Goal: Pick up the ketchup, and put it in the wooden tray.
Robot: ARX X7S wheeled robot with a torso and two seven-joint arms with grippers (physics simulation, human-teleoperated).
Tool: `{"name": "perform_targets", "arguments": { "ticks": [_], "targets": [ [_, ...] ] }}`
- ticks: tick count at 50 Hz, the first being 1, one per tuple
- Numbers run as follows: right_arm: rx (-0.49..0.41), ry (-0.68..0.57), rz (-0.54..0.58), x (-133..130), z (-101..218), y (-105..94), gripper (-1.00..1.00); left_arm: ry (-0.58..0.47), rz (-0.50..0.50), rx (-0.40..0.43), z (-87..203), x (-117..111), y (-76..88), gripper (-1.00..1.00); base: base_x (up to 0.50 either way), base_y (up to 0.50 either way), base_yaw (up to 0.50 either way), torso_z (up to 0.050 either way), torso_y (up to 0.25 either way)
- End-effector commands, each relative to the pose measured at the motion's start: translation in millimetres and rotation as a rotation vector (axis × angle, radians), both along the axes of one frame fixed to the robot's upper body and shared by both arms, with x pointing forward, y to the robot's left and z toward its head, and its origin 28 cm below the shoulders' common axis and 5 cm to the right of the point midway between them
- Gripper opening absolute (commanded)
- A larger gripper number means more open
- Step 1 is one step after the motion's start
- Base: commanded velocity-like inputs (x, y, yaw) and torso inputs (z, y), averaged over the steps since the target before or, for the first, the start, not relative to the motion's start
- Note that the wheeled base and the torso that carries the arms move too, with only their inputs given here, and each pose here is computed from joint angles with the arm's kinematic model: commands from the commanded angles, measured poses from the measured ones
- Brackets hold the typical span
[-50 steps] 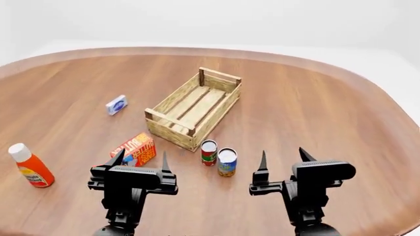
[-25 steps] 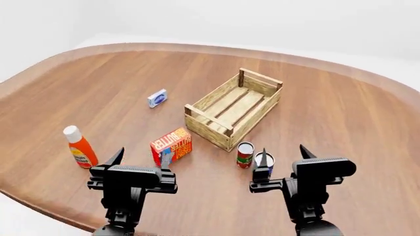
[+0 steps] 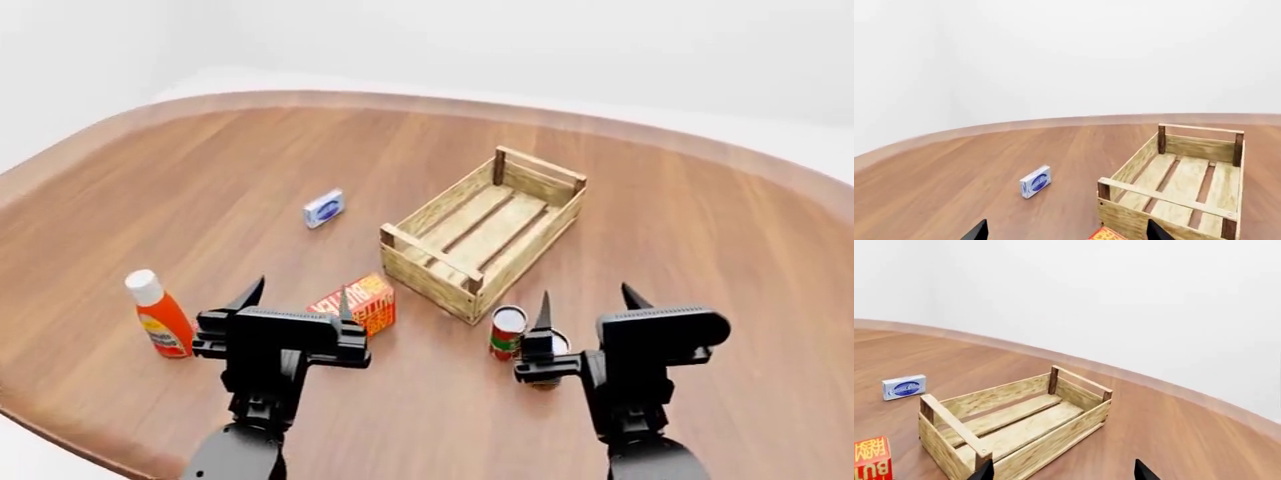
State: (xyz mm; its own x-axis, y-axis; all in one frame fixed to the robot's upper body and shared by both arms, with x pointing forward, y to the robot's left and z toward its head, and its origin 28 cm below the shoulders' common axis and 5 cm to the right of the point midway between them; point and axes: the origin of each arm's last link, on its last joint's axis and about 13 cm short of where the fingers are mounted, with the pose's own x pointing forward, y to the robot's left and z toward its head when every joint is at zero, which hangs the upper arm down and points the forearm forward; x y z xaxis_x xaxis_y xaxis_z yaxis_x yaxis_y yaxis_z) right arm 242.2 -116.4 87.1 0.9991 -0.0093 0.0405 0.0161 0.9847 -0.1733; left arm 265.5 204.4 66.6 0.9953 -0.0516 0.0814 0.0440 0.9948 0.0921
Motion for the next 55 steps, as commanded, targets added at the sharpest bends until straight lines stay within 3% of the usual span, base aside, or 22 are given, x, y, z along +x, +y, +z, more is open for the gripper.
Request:
{"name": "perform_targets", "arguments": {
  "ticks": [1,40,55],
  "targets": [
    [-0.017,-0.008,-0.001,1,8,-0.7,1.00,-0.014,-0.003,0.007,7,11,-0.8,1.00,0.40,0.10,0.00,0.000,0.000],
    [-0.032,-0.007,0.013,3,9,1.8,1.00,-0.035,0.022,0.024,13,13,5.4,1.00,0.44,0.11,0.00,0.000,0.001],
    [-0.028,-0.020,0.024,-3,11,3.8,1.00,-0.057,0.030,0.018,23,-11,12.9,1.00,0.00,0.00,0.00,0.000,0.001]
  ]
}}
